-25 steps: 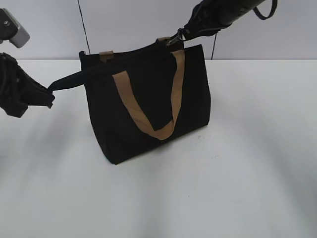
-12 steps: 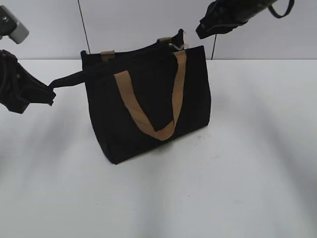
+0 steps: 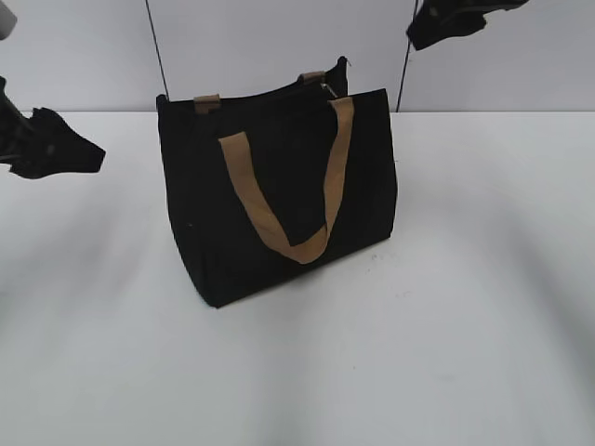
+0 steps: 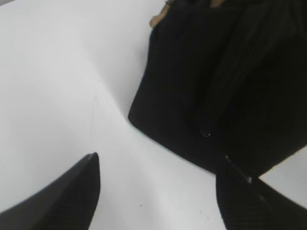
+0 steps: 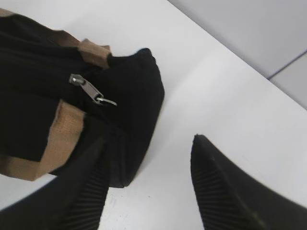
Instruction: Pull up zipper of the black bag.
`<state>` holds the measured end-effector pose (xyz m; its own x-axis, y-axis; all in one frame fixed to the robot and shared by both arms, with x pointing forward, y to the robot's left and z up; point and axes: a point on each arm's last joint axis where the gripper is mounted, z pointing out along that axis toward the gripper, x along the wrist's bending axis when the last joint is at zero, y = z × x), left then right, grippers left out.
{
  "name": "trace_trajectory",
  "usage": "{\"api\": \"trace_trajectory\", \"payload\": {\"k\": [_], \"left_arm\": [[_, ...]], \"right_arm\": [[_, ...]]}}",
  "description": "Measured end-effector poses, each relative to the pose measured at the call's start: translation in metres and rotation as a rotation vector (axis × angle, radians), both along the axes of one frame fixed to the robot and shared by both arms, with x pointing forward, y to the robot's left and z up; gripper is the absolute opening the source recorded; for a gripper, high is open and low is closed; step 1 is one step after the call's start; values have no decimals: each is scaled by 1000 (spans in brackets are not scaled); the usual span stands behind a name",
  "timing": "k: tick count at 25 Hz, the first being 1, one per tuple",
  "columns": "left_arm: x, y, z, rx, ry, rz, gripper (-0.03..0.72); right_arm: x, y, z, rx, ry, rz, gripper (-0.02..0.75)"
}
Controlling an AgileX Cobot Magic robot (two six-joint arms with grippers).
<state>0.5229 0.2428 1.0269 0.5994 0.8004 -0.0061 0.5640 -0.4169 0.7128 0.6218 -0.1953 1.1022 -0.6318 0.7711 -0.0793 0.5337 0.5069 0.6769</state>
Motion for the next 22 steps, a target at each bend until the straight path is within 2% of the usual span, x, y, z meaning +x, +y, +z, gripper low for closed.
{"api": "trace_trajectory", "payload": {"k": [3, 10, 16, 22], "left_arm": [[-4, 7, 8, 17, 36, 97, 559], [-3, 25, 40, 139, 194, 307, 534], [-7, 28, 71, 144, 284, 376, 523], [-22, 30, 71, 179, 404, 368, 523]], "right_arm": [[-9, -11, 8, -77, 19, -80, 423], [-33, -42, 23, -198, 145, -383, 424], [-55, -83, 39, -166, 250, -533, 424], [-86, -95, 72, -112, 182, -547, 424]]}}
